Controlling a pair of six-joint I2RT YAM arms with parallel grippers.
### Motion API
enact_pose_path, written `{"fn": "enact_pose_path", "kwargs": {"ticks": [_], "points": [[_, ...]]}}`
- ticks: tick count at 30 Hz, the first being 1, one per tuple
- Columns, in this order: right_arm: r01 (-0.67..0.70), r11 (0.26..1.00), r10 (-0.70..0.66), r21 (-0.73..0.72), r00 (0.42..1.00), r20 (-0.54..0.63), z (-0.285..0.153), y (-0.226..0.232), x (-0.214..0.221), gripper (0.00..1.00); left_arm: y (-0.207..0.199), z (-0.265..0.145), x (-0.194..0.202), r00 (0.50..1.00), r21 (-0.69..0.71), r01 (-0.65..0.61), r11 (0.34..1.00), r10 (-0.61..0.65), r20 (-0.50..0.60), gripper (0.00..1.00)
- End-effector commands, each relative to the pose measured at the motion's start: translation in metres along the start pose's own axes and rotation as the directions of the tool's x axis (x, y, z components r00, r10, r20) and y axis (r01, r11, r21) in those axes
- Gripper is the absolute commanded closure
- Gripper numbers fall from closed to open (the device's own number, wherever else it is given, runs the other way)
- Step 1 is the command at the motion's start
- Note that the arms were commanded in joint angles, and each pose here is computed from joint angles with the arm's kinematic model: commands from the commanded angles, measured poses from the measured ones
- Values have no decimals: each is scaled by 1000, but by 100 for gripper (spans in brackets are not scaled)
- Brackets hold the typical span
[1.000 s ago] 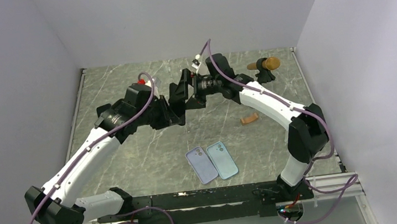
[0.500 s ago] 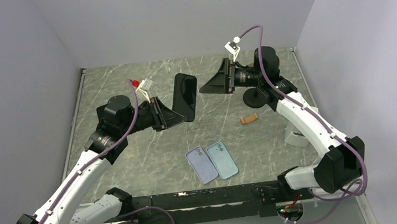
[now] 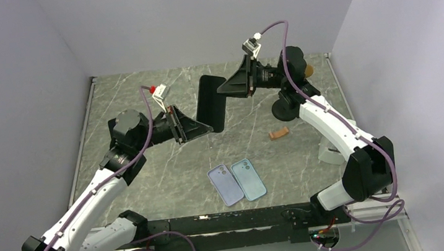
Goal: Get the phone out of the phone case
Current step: Adjust the phone.
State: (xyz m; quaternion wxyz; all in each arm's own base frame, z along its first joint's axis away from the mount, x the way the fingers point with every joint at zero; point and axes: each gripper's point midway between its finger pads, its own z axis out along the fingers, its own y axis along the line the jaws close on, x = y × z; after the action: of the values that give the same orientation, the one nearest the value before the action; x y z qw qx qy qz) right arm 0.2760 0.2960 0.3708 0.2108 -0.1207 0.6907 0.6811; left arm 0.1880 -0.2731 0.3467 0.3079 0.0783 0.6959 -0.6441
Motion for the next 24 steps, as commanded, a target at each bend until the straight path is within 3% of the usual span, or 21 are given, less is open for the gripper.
{"fn": "enact_pose_path", "kwargs": {"ticks": [1, 5, 7, 9, 12, 14, 20, 24], "points": [[38, 986, -31, -162, 998, 51, 0, 48, -14, 58, -50, -3, -17, 994, 182, -107, 978, 98, 54, 100], [17, 979, -8, -204, 999, 46, 4, 56, -12, 69, -48, 3, -23, 995, 164, -100, 981, 93, 46, 100], [8, 980, 1, -201, 999, 43, 6, 55, -12, 82, -49, 5, -27, 994, 149, -97, 984, 90, 54, 98], [-5, 980, 13, -197, 999, 39, 5, 53, -12, 99, -47, 5, -30, 995, 113, -94, 989, 89, 55, 81], [-36, 984, 46, -177, 998, 53, -1, 48, -19, 100, -35, 1, -31, 994, 17, -89, 996, 87, 70, 41], [-32, 981, 44, -190, 997, 61, -7, 52, -23, 100, -31, -6, -33, 990, -25, -92, 995, 94, 102, 30], [-79, 967, 90, -240, 995, 32, -18, 62, -29, 100, -13, -30, -33, 981, -96, -53, 994, 70, 181, 28], [-81, 956, 92, -281, 995, 27, -21, 69, -29, 100, -24, -30, -38, 978, -42, -71, 997, 78, 191, 29]]}}
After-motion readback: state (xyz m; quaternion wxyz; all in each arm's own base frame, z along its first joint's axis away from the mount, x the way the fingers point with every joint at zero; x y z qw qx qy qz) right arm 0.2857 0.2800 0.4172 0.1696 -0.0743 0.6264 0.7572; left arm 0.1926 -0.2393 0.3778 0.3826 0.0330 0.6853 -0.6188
